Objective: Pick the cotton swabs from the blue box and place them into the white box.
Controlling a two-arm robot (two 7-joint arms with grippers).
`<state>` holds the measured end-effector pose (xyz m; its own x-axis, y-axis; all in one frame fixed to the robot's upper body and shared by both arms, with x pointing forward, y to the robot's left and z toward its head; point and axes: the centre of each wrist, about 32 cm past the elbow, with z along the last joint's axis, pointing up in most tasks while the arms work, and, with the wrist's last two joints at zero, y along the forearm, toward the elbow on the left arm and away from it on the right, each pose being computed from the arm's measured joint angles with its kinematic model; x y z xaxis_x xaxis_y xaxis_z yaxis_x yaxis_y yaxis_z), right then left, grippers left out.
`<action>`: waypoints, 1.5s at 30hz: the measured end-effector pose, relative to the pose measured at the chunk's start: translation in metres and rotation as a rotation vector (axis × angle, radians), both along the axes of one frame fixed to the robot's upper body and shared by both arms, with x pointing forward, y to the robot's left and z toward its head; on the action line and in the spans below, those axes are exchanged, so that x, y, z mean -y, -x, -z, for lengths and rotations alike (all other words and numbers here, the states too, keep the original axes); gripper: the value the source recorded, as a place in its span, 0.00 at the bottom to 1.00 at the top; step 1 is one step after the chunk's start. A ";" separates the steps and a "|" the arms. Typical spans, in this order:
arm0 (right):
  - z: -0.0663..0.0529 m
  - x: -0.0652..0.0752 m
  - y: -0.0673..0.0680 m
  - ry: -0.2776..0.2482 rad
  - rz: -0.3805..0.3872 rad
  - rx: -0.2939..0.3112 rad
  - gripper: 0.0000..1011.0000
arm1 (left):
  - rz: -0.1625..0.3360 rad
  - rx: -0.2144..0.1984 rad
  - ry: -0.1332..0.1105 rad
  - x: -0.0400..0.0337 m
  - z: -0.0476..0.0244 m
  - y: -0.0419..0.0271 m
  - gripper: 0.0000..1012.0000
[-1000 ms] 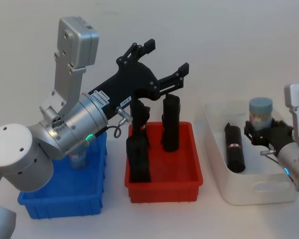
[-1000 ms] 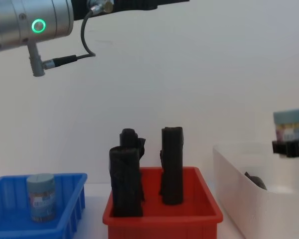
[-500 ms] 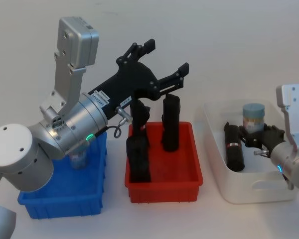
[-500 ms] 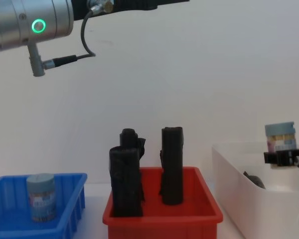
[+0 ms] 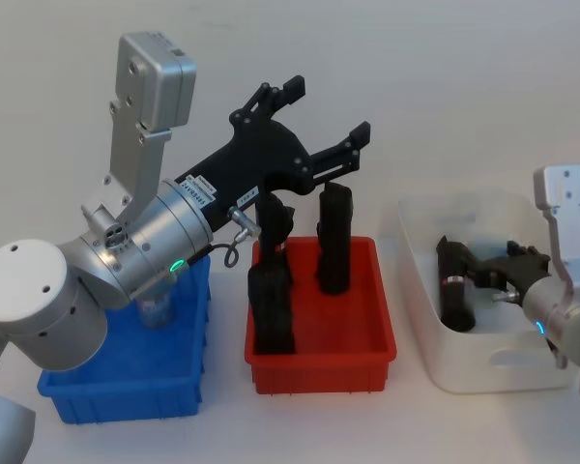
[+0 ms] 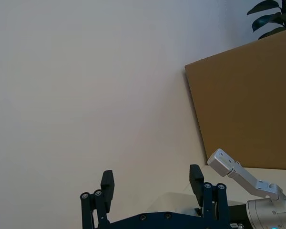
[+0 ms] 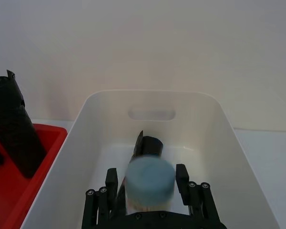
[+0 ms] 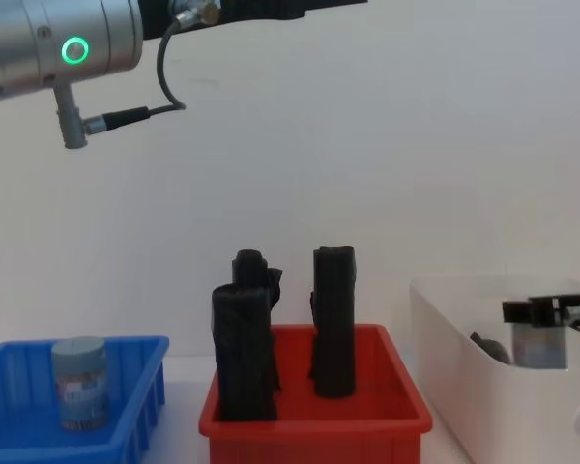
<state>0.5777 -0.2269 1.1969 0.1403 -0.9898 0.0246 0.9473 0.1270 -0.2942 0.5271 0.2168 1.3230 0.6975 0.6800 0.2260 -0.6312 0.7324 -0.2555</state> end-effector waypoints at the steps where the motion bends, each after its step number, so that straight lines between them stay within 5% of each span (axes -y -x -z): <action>1: 0.000 0.000 0.000 0.000 0.000 -0.001 0.74 | 0.000 0.000 0.000 0.0000 0.0000 0.0000 0.99; 10: 0.001 -0.001 -0.001 0.000 -0.001 -0.005 0.99 | 0.000 0.000 0.000 0.0000 0.0000 0.0000 0.99; 29: 0.000 -0.002 -0.001 -0.001 -0.002 0.010 0.99 | 0.000 0.000 0.000 0.0000 0.0000 0.0000 0.99; 45: -0.024 -0.010 0.029 -0.019 0.036 0.184 0.99 | 0.000 0.000 0.000 0.0000 0.0000 0.0000 0.99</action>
